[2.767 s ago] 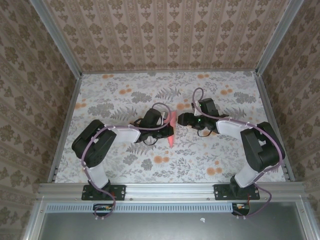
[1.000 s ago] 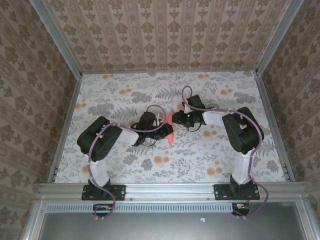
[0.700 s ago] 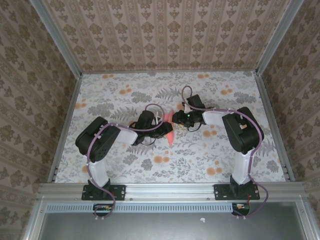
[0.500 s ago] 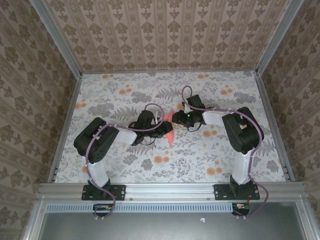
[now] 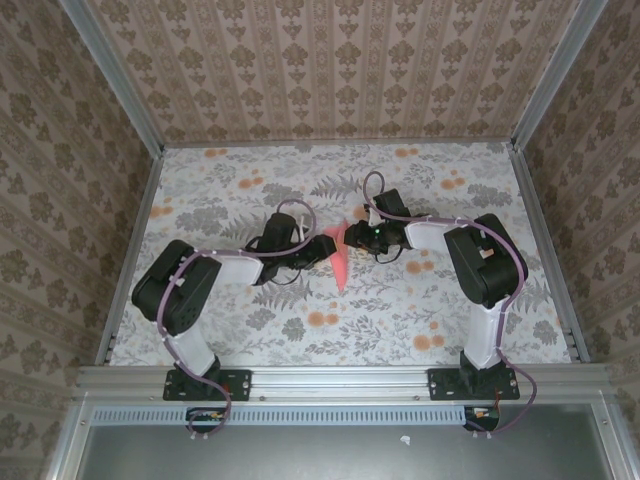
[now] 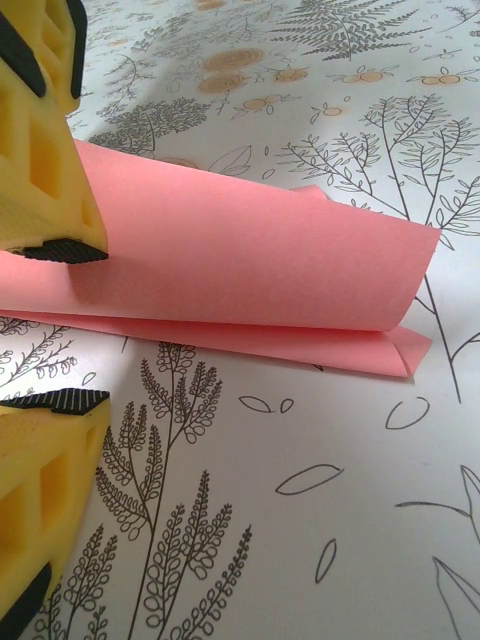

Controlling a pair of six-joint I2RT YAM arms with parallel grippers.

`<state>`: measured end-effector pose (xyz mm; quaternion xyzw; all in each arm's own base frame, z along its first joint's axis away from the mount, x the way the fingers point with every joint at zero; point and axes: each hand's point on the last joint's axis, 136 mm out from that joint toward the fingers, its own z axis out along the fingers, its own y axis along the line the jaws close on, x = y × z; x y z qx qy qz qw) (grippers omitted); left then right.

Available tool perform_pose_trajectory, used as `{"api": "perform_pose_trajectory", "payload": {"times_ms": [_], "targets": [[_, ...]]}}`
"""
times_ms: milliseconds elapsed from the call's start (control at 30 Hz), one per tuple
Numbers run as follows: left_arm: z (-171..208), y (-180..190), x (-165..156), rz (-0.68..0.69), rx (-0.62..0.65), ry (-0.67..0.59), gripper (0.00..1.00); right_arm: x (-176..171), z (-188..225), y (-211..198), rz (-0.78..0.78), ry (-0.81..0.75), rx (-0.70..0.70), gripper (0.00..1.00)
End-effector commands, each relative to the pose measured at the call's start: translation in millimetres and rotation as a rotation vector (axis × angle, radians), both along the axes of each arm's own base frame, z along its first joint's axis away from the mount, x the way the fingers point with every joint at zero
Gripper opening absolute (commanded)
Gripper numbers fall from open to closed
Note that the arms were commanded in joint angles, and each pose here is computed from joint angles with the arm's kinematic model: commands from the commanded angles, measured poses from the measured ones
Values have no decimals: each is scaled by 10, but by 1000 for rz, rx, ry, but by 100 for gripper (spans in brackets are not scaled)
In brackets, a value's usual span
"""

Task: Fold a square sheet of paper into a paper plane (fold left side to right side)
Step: Fold the wing for the fifth time at the center of the table.

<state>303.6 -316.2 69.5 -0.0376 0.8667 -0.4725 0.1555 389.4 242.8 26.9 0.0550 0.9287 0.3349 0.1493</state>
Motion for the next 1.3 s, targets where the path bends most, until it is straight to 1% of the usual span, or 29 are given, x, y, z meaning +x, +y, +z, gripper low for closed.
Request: {"api": "perform_pose_trajectory", "payload": {"times_ms": [0,167,600,700,867,1033,1100,1267], "targets": [[22,-70,74,-28,-5,-18,49,-93,-221,-37,5,53,-57,42],[11,-86,152,-24,-5,-21,48,-90,-215,-42,5,52,-59,42],[-48,-135,336,-26,6,-22,41,-106,-217,-39,8,56,-59,41],[-61,-157,361,-30,5,-23,37,-103,-215,-43,8,55,-59,41],[-75,-191,396,-41,5,-26,26,-102,-212,-41,9,55,-59,41],[-109,-193,418,-44,11,-28,9,-103,-200,-35,11,53,-58,41],[-115,-170,421,-49,21,-37,0,-95,-176,-32,13,47,-54,42],[-103,-60,430,-79,60,-76,0,5,104,-58,7,-25,-8,45]]}}
